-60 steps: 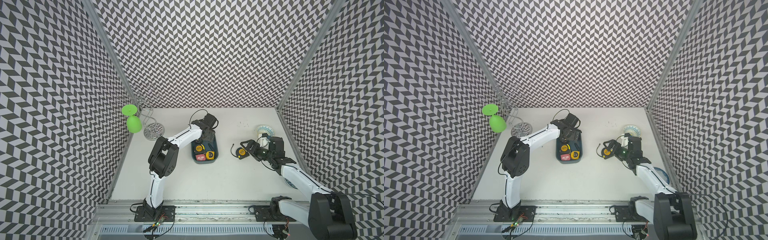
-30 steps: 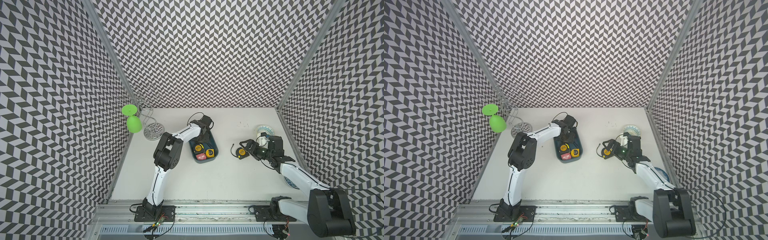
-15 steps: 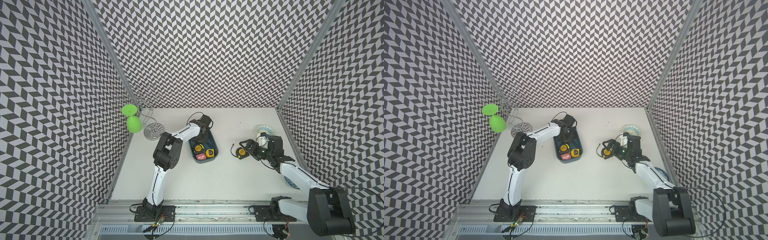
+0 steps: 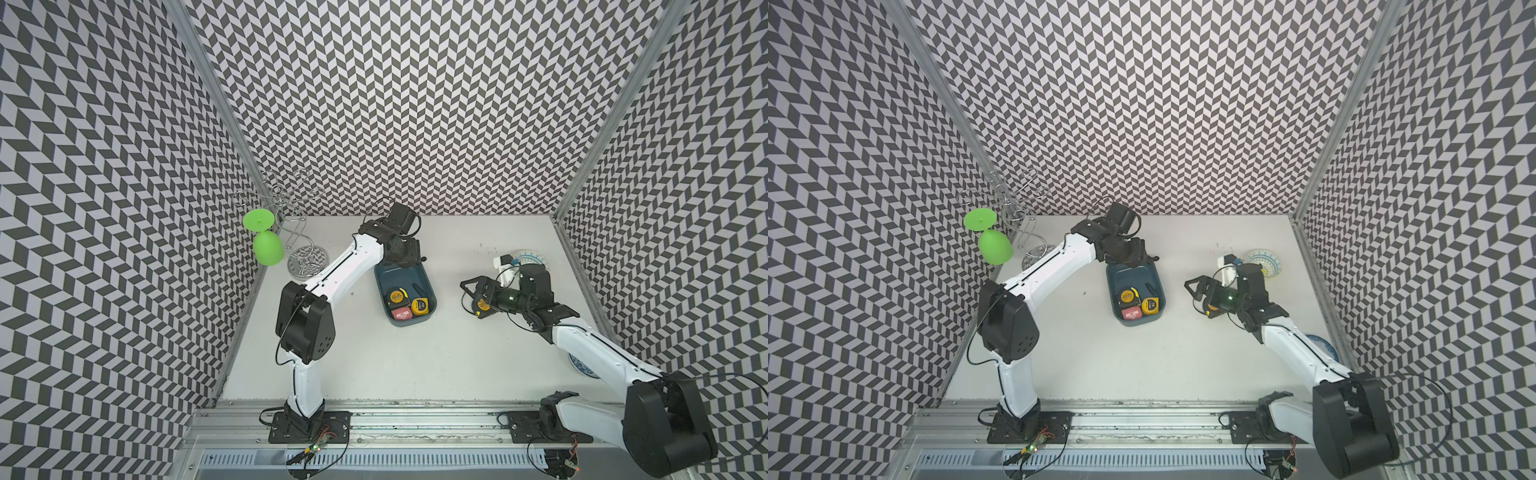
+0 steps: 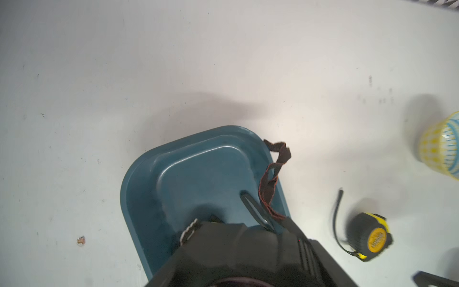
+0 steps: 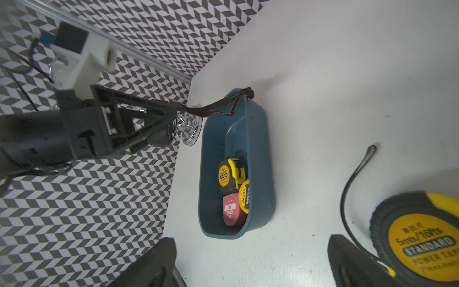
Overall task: Take the tape measure out of the storage box
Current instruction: Pick up the tape measure from the storage box, then place the tape measure at the center of the board.
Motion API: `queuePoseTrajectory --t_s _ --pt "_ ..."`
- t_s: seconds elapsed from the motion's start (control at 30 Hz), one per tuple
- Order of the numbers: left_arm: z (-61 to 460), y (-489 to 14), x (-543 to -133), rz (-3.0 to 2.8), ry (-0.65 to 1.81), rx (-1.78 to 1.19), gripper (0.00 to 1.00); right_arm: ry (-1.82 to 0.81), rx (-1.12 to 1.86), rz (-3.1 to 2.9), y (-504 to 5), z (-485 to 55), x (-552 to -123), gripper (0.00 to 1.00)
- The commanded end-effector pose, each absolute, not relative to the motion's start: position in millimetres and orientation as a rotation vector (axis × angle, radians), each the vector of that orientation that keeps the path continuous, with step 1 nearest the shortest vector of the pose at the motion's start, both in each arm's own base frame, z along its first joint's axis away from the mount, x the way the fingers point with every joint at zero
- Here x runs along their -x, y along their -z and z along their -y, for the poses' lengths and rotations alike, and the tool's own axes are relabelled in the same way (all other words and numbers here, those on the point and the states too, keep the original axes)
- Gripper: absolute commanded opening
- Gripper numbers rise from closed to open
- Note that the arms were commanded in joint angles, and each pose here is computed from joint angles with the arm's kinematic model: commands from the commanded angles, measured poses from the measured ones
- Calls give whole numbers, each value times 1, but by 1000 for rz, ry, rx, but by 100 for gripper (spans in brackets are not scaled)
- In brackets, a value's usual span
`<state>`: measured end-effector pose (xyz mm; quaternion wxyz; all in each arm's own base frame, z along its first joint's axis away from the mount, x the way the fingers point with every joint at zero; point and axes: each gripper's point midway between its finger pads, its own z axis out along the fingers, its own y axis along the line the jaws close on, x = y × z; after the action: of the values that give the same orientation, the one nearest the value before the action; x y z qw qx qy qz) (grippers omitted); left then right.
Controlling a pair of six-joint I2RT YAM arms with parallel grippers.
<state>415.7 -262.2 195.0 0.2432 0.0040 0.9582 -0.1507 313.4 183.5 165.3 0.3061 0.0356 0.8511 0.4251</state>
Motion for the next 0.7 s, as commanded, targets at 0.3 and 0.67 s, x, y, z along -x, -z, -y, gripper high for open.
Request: queuePoseTrajectory --t_s 0.3,0.67 --pt "316 -277 -382 -2501 899 109 0 -1129 78 -1881 -261 -229 -306 99" --pt "356 -284 -353 -2485 1134 192 0 -1109 56 -1784 -281 -241 -305 89"
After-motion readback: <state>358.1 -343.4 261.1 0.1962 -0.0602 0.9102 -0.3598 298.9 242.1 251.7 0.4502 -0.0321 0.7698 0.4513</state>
